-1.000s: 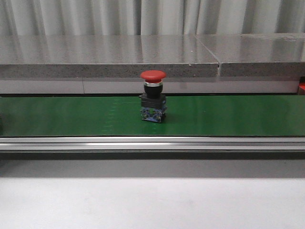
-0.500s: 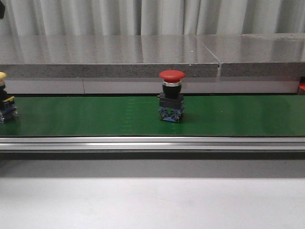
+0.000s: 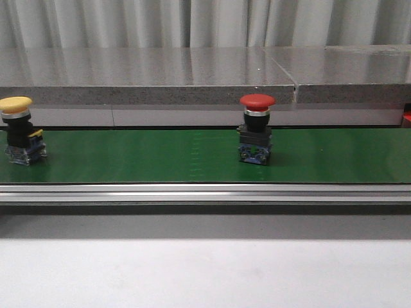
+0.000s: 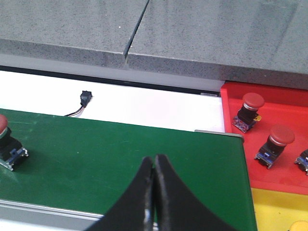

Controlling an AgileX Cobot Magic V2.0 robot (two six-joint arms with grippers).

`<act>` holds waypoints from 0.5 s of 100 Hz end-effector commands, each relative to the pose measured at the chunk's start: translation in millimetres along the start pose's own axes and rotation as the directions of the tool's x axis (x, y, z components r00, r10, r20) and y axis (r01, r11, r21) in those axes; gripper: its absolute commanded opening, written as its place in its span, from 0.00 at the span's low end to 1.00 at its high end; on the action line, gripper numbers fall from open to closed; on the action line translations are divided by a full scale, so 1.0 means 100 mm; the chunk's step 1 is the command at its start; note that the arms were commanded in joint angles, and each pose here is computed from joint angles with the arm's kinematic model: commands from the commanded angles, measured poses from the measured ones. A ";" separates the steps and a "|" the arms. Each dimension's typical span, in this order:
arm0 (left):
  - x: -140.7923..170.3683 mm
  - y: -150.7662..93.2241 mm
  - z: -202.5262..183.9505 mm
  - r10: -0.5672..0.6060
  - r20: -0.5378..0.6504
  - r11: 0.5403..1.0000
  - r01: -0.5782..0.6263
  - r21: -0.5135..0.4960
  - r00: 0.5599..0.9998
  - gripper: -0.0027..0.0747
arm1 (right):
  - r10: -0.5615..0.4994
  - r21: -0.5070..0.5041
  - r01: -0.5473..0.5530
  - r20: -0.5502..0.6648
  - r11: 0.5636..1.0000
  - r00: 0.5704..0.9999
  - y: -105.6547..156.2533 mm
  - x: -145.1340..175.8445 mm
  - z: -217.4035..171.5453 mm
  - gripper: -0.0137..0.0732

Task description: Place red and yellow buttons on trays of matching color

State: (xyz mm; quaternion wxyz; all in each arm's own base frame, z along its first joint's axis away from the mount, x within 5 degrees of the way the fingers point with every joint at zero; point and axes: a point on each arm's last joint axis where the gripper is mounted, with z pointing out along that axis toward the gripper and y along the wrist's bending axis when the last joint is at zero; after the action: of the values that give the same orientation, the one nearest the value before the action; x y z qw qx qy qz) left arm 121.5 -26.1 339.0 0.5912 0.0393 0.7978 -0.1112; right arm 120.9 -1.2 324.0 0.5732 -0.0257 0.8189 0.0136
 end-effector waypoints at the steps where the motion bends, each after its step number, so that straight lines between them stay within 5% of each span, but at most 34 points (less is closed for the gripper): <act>1: -0.01 -0.02 -0.20 -0.001 0.127 1.000 -0.001 0.015 0.992 0.88 | -0.007 0.025 0.004 0.098 1.000 0.995 -0.02 -0.17 -0.06 0.08; 24: 0.33 -0.01 -0.52 0.005 0.189 0.999 -0.011 0.030 0.982 0.70 | -0.007 0.025 0.004 0.098 1.000 0.995 -0.02 -0.17 -0.06 0.08; 50: 0.46 -0.01 -0.64 0.009 0.218 0.999 -0.017 0.038 0.976 0.23 | -0.007 0.025 0.004 0.098 1.000 0.995 -0.02 -0.17 -0.06 0.08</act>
State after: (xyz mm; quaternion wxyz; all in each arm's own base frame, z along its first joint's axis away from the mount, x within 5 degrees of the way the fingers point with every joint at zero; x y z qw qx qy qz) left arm 49.1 -15.9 301.9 0.6474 0.0467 0.7512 -0.1199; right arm 120.9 -1.2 324.0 0.5732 -0.0257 0.8189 0.0136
